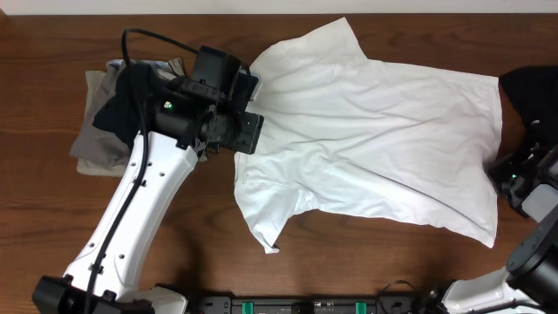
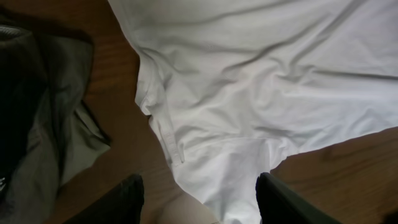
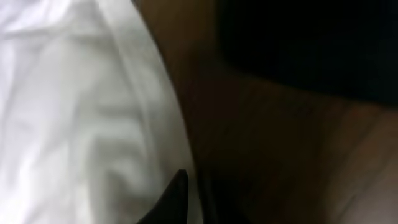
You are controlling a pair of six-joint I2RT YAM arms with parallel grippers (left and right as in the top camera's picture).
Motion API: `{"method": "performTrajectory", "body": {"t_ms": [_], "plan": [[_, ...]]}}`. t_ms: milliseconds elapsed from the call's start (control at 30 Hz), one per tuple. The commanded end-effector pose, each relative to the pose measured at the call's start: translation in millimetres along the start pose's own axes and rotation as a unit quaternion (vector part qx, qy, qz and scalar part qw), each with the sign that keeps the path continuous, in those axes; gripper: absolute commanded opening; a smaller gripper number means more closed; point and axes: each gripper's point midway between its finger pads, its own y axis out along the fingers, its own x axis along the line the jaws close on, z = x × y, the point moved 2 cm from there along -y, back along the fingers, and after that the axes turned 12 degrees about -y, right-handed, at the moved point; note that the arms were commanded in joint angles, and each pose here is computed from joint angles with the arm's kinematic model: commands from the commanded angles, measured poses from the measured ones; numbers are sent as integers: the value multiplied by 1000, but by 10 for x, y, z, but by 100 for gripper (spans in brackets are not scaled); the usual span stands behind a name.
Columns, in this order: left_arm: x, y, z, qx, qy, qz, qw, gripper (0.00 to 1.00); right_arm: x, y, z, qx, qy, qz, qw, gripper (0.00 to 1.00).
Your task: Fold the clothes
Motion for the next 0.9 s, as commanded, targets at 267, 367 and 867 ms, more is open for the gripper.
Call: {"method": "performTrajectory", "body": {"t_ms": [267, 367, 867], "plan": [[-1, -63, -29, -9, -20, 1, 1000, 60, -283, 11, -425, -17, -3, 99, 995, 6], [-2, -63, -31, -10, -20, 1, 1000, 60, -9, -75, -607, 10, -27, 30, 999, 5], [-1, -63, -32, -10, -20, 1, 1000, 60, 311, -47, -232, 119, -43, 43, 991, 1]]}}
